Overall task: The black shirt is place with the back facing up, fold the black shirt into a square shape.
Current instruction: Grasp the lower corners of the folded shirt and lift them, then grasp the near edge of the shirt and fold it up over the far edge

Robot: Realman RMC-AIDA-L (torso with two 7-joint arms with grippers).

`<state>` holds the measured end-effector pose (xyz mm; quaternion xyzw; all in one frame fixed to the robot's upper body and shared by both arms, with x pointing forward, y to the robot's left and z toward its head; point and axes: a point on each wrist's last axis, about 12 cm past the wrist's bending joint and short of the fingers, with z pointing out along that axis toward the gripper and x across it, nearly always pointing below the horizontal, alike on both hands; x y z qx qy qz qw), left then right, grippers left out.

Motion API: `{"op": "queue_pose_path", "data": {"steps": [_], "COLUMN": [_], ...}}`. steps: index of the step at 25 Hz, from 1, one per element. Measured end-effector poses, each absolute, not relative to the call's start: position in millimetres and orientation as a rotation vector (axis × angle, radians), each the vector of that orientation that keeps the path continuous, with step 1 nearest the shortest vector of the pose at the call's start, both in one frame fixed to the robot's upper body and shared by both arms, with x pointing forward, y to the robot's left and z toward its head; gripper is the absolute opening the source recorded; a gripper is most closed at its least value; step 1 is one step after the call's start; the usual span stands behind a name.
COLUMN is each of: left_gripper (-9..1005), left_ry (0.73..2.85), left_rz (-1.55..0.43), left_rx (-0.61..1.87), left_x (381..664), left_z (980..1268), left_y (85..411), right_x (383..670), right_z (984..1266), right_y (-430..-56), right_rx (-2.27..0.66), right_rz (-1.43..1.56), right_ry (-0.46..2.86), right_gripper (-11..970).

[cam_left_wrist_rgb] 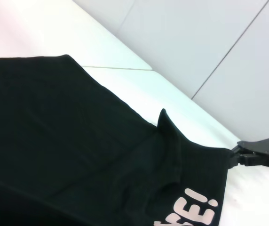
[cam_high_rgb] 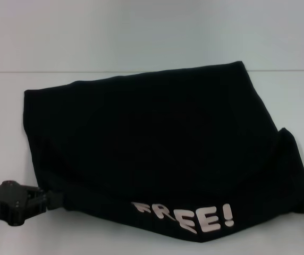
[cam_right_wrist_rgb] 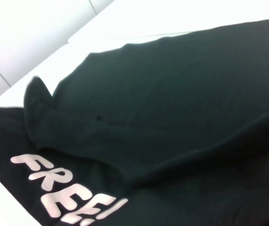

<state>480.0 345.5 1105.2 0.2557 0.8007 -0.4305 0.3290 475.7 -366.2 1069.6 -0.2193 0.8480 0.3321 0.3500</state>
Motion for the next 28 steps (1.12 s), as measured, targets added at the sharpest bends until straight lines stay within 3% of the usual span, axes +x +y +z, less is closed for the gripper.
{"op": "queue_pose_path", "data": {"steps": [8, 19, 28], "left_gripper": [18, 19, 19], "left_ry": [2.101, 2.126, 2.130], "left_rz": [-1.115, -1.086, -1.078], "left_rx": [0.613, 0.665, 0.687], "left_x": [467, 475, 482], "left_z": [1101, 1105, 1108], "left_y": [356, 358, 357], "right_x": [432, 392, 388], "right_z": [1057, 1037, 1034], "right_y": [-381, -376, -374], "right_rx": [-0.502, -0.457, -0.446], "right_rz": [0.883, 0.971, 0.993], "right_ry": [2.173, 2.133, 2.117], "right_gripper": [49, 49, 48]}}
